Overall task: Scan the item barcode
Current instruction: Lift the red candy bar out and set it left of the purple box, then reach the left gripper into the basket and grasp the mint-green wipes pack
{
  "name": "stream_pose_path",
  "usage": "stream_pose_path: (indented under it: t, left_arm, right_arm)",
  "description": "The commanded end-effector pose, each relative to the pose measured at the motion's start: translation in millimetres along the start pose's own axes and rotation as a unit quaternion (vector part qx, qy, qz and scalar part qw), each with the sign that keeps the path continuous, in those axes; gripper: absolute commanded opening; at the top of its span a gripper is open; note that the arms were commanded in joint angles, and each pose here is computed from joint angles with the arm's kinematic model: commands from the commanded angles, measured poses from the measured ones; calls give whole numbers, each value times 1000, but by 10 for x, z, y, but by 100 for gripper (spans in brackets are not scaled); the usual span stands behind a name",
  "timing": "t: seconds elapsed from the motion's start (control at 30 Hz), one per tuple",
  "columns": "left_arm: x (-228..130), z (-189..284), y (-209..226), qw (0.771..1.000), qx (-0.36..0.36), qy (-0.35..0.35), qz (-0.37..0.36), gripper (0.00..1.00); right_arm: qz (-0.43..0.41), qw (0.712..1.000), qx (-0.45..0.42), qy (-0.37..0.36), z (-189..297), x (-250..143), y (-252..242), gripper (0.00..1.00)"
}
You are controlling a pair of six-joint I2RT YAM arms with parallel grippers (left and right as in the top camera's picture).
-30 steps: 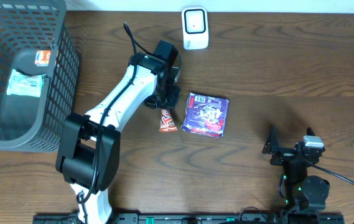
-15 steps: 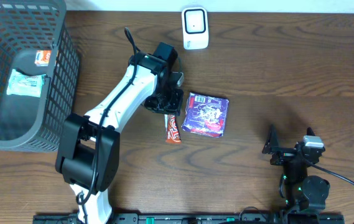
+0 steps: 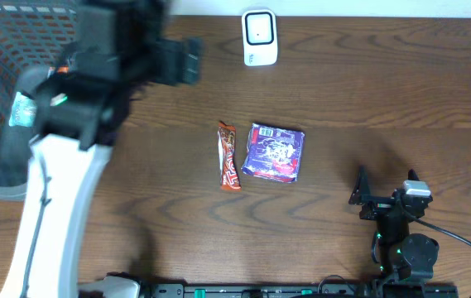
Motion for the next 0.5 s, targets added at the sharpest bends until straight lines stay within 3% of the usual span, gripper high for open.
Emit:
stream_pose_path:
  t: [0.0, 0.17, 0.47]
  left_arm:
    - [37, 163, 849, 974, 195, -33, 110, 98]
    - [-193, 425, 1708, 920, 296, -35, 253, 98]
    - [-681, 451, 2496, 862, 384, 23, 331, 98]
  right_arm:
    - [5, 1000, 4, 0, 2, -7, 15, 99]
    - [5, 1000, 4, 0, 2, -7, 15, 99]
    - [5, 1000, 4, 0, 2, -7, 15, 99]
Point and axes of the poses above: each gripper's point midway between its finger pads, its own z axis back along the fingers, its own y axis along the line the jaws close on, x = y × z, the point moved 4 cm from there along z, back along the fingers, and after that the axes turned 2 degrees about -z, right-handed, at the moved point
